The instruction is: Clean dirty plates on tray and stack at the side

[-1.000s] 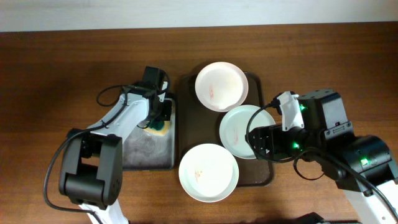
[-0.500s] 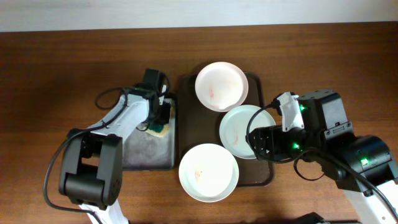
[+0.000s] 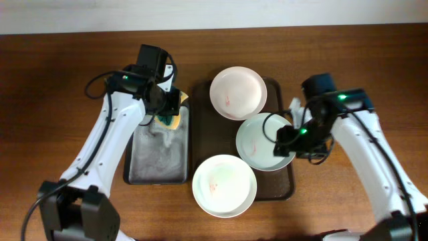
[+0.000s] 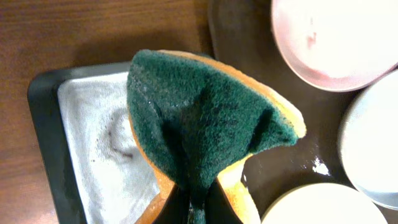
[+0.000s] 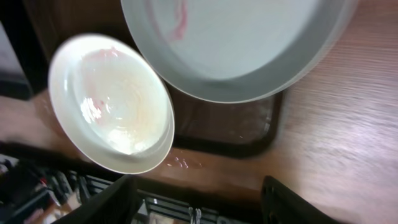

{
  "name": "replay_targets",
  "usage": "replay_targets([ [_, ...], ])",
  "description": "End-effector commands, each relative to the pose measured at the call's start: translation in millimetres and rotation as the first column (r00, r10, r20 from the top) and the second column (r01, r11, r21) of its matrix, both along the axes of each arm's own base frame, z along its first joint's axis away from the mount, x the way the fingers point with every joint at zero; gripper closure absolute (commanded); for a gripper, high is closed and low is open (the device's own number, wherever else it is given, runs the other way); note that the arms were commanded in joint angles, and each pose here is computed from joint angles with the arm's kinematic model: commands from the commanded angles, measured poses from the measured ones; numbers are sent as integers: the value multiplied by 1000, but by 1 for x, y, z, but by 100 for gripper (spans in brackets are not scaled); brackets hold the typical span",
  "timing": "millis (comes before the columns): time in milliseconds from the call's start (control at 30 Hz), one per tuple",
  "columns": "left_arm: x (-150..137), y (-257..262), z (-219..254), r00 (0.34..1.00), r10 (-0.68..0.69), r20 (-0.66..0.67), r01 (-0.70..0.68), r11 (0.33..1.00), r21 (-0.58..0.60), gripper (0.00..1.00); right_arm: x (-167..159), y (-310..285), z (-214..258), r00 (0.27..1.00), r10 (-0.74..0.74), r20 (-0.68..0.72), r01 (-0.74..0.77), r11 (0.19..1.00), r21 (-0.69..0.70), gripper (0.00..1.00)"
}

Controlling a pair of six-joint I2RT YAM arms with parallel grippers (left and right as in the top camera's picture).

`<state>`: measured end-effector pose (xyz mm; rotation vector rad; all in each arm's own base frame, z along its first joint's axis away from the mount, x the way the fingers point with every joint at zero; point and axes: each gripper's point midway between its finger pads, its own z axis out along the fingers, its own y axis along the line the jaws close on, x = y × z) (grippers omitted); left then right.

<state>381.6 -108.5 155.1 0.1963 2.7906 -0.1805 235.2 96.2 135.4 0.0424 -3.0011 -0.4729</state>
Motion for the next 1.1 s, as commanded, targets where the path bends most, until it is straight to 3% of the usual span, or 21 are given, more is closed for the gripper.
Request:
replay_targets([
  [0,-9,-5,31,999,-16,50,19,998,-58,100,-40,26,-44,989,102,-107,-99,995,29,35],
  [33,-11,-4,34,998,-16,53,19,998,-59,100,-46,31,-64,990,67,-121,-65,998,19,41],
  [133,-17,-3,37,999,-16,44,19,998,-57,100,-61,50,-92,984,152,-91,-144,986,89,41],
  [267,-24,-9,36,999,-32,15,33,995,-91,100,-58,73,-117,979,202,24,-203,971,129,51],
  [367,-28,-12,36,999,-40,0,39,993,-107,100,-30,62,-127,990,93,106,-94,995,11,73],
  [400,-28,-11,35,999,-39,-3,39,994,-106,100,-17,65,-126,985,70,156,-73,997,14,90],
  [433,-31,-11,34,999,-40,-13,38,994,-104,100,1,48,-129,976,-30,217,50,995,-87,96],
  [500,-36,-10,32,999,-40,-36,36,994,-100,100,24,24,-129,938,-119,326,191,961,-198,96],
  [567,-38,-9,32,998,-39,-46,35,995,-98,100,36,20,-126,915,-142,377,234,949,-210,96],
  [667,-56,-40,23,989,-100,-106,79,979,-186,100,37,37,-123,925,-58,376,123,981,-150,96],
  [833,-84,-97,-50,981,7,-195,-59,964,-259,100,34,41,-124,931,-38,363,92,987,-133,96],
  [933,-92,-121,-83,973,65,-220,-144,920,-364,100,33,44,-124,934,-32,357,79,990,-120,96],
  [1067,-112,-167,-106,970,-81,-228,-39,878,-477,100,33,44,-124,934,-32,357,80,990,-120,96],
])
